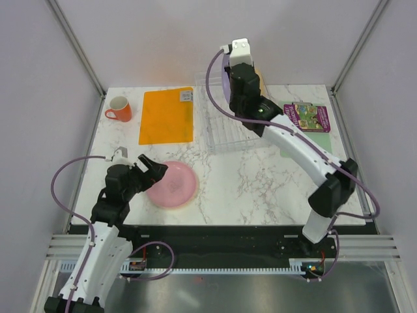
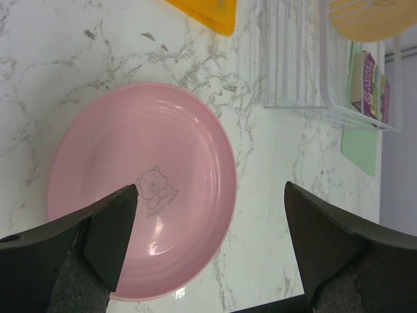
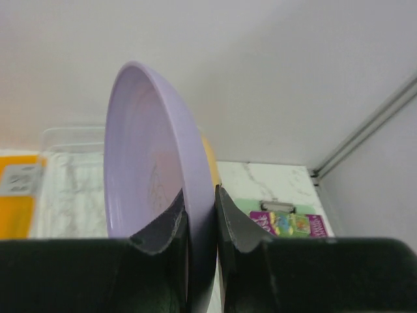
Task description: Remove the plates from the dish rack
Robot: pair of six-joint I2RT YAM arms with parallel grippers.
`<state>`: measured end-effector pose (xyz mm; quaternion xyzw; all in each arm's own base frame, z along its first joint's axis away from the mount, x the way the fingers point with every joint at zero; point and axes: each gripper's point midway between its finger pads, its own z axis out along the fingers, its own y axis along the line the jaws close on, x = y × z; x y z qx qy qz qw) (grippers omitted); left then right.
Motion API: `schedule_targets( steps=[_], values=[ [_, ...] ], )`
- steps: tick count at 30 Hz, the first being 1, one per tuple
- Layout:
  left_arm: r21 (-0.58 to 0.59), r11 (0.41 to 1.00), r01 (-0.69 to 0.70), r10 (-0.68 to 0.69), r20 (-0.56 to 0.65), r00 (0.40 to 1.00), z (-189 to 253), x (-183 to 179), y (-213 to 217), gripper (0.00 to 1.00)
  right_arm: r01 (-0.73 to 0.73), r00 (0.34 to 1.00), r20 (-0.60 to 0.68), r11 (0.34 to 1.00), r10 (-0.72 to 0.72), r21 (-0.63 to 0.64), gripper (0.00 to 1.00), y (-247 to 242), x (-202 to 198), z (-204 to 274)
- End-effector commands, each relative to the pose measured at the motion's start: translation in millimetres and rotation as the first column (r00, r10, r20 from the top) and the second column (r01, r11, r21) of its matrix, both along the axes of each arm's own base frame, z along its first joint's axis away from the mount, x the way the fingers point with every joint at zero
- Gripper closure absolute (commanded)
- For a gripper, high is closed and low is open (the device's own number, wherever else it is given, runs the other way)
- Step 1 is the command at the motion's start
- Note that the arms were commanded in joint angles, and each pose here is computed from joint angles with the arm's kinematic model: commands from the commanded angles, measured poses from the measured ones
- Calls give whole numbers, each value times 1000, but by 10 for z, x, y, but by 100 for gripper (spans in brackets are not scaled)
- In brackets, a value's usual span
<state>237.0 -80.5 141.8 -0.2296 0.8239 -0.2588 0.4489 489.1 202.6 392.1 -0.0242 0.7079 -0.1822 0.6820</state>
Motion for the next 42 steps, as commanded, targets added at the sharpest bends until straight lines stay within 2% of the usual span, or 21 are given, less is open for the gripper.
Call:
schedule_targets(
  steps=[1,2,7,8,16,19,22,26,31,32,35,37,40,42],
  values=[
    [-20,994,111,-106,151,983,428,34,-165,0,-248,961,-59,936,270,251,100,214,-548,-17],
    [-24,993,118,-112,158,981,451,30,-178,0,-259,948,-105,920,300,295,100,243,-639,-227],
    [-50,978,202,-186,228,956,588,-12,-318,0,-394,858,-125,794,499,463,100,398,-1123,-400],
    [-53,974,219,-199,256,946,648,-3,-348,0,-417,821,-159,766,549,490,100,482,-1210,-586],
    [-114,944,309,-269,274,923,603,7,-525,0,-440,689,-151,575,709,690,100,759,-1653,-1024],
    [-132,939,318,-274,274,922,554,28,-554,0,-443,654,-127,514,746,735,100,845,-1779,-1092],
    [-142,938,317,-271,271,923,496,34,-560,0,-440,653,-105,488,750,754,100,854,-1835,-1129],
    [-148,931,333,-283,279,917,473,61,-591,0,-447,605,-64,405,794,797,100,974,-1953,-1112],
    [-178,914,364,-301,300,905,494,74,-655,0,-427,562,-62,354,825,832,100,1093,-2058,-1231],
    [-182,909,376,-309,314,898,516,73,-674,0,-442,546,-31,319,837,838,100,1144,-2077,-1182],
    [-197,897,395,-322,321,891,515,62,-710,1,-433,526,-3,271,850,860,100,1214,-2131,-1213],
    [-204,886,417,-332,349,876,558,58,-741,10,-428,496,21,223,868,876,100,1289,-2194,-1228],
    [-209,876,434,-336,380,862,577,36,-760,37,-418,469,52,170,882,892,100,1339,-2250,-1230],
    [-204,873,443,-342,392,854,579,12,-766,67,-416,453,57,154,890,896,100,1362,-2277,-1246]
  ],
)
